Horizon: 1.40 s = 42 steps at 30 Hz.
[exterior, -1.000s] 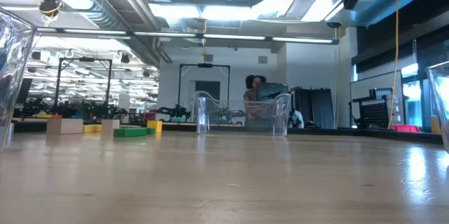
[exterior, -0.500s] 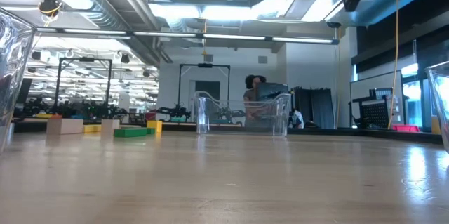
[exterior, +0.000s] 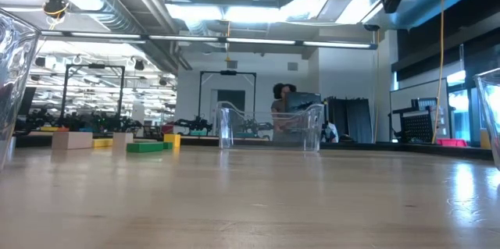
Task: Sort & place blocks by color
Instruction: Put the bottom yellow block into the bottom left transparent bin, then put the left yellow block into the bottom left transparent bin
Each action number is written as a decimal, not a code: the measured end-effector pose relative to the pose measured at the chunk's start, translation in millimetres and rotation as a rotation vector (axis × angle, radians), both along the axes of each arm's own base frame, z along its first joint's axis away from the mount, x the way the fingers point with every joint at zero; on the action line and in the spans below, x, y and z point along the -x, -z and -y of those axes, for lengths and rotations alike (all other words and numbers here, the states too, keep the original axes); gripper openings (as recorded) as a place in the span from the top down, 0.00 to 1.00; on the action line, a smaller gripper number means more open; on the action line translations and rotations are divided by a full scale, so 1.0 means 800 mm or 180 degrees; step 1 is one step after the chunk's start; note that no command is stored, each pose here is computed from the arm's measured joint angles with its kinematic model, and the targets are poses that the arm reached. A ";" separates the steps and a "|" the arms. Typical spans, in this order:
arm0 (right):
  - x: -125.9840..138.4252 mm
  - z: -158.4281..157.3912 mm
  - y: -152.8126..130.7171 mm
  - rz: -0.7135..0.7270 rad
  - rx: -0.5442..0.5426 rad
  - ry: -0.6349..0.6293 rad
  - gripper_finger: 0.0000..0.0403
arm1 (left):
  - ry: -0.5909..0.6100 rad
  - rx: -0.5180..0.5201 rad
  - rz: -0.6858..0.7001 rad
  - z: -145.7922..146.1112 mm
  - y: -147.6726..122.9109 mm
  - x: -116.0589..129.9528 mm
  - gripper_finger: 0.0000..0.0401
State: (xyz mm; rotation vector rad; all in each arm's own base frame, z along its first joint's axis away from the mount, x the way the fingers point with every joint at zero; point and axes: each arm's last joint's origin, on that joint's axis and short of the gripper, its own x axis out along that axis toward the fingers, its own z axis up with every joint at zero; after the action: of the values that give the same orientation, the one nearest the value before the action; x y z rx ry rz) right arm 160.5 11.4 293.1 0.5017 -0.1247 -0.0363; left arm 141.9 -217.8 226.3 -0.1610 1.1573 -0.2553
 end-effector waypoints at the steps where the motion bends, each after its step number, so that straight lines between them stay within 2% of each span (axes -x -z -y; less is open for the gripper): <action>1: 0.000 0.000 0.000 0.0000 0.0001 0.0001 0.98 | -0.0024 -0.0188 -0.0049 0.004 0.004 -0.004 0.70; 3: 0.000 0.000 0.000 0.0000 0.0017 0.0001 0.98 | -0.0061 -0.0498 -0.0129 0.013 0.014 -0.011 0.70; 7: 0.000 0.000 0.000 -0.0004 0.0082 0.0008 0.98 | -0.0074 -0.0706 -0.0241 0.033 0.043 -0.023 0.70; 13: 0.000 -0.001 0.000 -0.0001 0.0091 -0.0091 0.98 | -0.0172 -0.0721 -0.0351 0.042 0.072 -0.043 0.69; 20: 0.000 -0.002 0.000 0.0001 0.0109 -0.0188 0.98 | -0.0428 -0.0740 -0.0432 0.025 0.075 -0.063 0.54; 26: 0.000 -0.002 0.000 -0.0002 0.0185 -0.0182 0.98 | -0.0149 -0.0508 -0.0773 0.017 0.071 -0.070 0.53; 31: 0.000 -0.002 0.000 -0.0010 0.0273 -0.0176 0.98 | -0.0134 -0.0284 -0.0620 0.002 0.034 -0.067 0.52; 36: 0.000 -0.002 0.000 -0.0013 0.0341 -0.0167 0.98 | -0.0237 0.0177 -0.0216 -0.033 -0.036 -0.050 0.52; 39: 0.000 -0.002 0.000 -0.0014 0.0347 -0.0166 0.98 | -0.0666 0.0442 0.0431 -0.077 -0.089 -0.038 0.52; 42: 0.000 -0.002 0.000 -0.0013 0.0344 -0.0162 0.98 | -0.1309 0.0206 0.1406 -0.131 -0.134 -0.021 0.52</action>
State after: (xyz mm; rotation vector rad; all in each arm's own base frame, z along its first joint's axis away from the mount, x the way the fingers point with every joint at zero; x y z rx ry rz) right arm 160.6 13.2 293.0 0.3967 -0.1091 0.0190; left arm 158.9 -112.7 333.1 -0.3747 0.6576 0.0385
